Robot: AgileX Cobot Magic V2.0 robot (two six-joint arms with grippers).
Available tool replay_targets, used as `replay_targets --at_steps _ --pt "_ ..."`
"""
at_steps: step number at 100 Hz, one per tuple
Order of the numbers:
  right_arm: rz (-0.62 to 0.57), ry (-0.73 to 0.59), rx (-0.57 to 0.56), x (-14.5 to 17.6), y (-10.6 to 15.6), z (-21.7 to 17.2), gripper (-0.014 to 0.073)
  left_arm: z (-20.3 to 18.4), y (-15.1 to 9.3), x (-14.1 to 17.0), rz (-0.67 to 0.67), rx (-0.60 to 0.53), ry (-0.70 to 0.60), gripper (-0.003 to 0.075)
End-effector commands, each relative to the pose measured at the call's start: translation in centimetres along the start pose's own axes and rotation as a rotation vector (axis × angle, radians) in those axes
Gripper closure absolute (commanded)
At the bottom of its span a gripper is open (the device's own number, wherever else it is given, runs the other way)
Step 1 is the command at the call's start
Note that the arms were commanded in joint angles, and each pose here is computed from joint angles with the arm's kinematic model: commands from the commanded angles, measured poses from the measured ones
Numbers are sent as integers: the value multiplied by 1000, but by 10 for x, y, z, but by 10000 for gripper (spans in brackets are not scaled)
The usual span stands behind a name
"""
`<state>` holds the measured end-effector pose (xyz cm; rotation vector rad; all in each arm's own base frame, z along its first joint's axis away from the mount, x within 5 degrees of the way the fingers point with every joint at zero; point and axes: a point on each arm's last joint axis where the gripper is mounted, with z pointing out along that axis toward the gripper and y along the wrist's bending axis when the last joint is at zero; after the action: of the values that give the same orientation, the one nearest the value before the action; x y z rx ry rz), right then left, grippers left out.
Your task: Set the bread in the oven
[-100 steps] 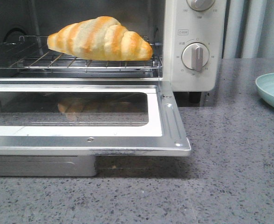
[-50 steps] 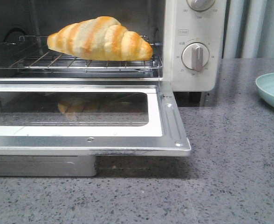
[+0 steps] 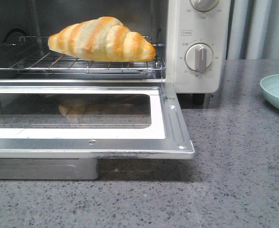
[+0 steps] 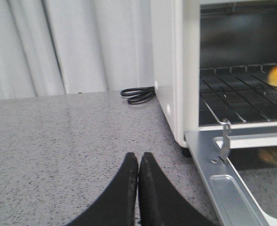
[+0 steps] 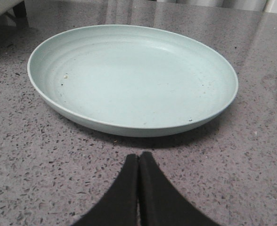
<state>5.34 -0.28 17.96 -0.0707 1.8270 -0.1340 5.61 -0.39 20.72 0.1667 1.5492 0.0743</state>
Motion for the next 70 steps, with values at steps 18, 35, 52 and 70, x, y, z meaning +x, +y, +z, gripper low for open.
replay_targets --at_steps 18,35,52,70 --pt "0 -38 9 0 0 0 664 -2 2 4 -121 -50 -31 741" --pt "0 -38 9 0 0 0 664 -2 2 9 -155 -44 18 741" --pt "0 -38 9 0 0 0 664 -2 0 17 -156 -36 106 741" --pt "0 -38 9 0 0 0 664 -3 -1 23 -156 -31 173 741"
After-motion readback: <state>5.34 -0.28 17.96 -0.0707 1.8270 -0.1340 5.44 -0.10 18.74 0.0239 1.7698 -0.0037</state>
